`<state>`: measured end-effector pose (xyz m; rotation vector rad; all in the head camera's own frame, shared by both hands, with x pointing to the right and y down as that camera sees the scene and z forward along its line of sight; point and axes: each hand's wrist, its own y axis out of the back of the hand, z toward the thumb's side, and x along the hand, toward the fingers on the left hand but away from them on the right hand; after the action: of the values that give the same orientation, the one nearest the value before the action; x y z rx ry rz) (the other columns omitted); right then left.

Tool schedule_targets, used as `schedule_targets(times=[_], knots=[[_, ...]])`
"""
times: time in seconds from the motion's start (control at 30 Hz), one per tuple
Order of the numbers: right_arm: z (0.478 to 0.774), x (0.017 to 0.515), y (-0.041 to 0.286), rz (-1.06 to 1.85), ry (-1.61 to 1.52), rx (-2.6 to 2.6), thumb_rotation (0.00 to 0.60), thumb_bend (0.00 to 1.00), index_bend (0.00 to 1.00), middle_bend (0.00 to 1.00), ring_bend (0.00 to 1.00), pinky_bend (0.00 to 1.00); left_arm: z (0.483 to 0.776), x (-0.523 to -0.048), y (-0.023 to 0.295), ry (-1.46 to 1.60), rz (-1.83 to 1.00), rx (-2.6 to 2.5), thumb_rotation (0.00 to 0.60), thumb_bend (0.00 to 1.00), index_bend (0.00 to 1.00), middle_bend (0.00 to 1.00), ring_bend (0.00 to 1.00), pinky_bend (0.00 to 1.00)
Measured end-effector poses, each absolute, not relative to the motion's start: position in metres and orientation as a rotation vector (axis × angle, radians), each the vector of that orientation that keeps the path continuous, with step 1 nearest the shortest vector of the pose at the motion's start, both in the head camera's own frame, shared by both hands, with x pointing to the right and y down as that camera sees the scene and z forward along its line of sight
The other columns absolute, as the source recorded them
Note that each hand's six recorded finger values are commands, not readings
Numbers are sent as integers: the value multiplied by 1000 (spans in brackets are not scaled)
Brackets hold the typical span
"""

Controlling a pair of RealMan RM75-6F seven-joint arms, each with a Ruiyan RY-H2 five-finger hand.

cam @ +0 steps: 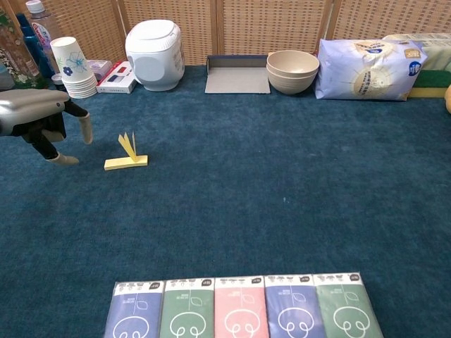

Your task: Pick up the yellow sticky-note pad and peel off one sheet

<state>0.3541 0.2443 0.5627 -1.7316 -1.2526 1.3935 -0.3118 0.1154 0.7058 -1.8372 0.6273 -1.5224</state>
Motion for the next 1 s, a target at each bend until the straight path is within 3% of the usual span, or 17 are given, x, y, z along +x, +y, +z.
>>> schedule_targets(times=[1.0], knots=[[558,373,253,1436,-1305,-1689,600,458,40,133,0,46,731,-267,106,547,-1549,-1849,600,219,446,999,1000,936]])
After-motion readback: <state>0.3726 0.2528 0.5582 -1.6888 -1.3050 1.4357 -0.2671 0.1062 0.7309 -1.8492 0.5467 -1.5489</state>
